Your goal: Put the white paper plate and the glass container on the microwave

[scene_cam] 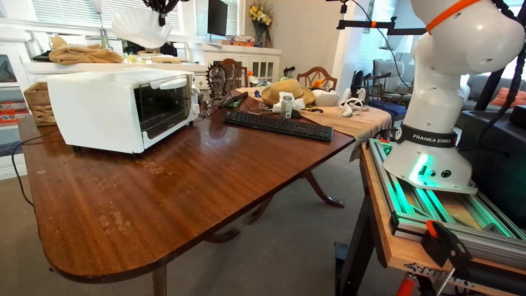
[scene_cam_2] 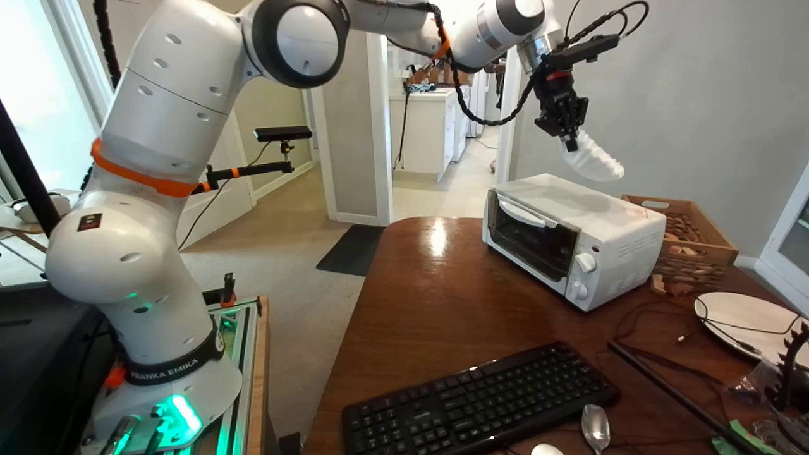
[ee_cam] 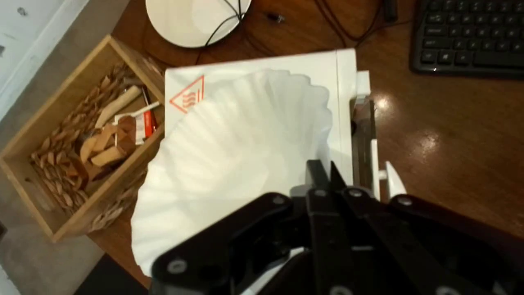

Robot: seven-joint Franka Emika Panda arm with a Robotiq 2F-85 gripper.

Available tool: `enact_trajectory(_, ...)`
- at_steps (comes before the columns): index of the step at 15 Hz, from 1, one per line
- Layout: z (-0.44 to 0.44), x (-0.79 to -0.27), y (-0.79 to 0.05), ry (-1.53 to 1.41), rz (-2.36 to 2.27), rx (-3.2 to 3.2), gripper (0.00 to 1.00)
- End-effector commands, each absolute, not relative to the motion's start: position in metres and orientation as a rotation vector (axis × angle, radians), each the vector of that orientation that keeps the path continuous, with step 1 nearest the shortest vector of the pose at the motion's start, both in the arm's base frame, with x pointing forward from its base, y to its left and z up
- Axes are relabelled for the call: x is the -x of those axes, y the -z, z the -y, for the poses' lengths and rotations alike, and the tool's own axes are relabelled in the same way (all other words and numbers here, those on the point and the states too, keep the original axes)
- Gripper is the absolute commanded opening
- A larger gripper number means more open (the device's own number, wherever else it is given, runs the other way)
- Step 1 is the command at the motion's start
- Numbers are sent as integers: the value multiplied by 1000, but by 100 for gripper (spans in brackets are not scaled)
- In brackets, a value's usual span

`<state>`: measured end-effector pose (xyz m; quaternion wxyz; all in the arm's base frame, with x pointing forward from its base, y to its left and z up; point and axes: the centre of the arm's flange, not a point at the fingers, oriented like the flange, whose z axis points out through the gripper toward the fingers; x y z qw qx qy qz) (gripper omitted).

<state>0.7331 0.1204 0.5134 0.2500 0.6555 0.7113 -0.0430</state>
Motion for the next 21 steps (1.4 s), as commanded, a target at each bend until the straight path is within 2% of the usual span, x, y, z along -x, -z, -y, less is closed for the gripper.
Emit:
enact_trajectory(1, -161, -775, -487, 186, -1950, -1681, 0)
enact_trajectory(9, -165, -769, -456, 384, -1807, -1620, 0)
enact_trajectory(20, -162, -775, -386, 438, -1798, -1677, 0)
enact_trajectory(21, -162, -775, -388, 436, -1791, -1680, 26)
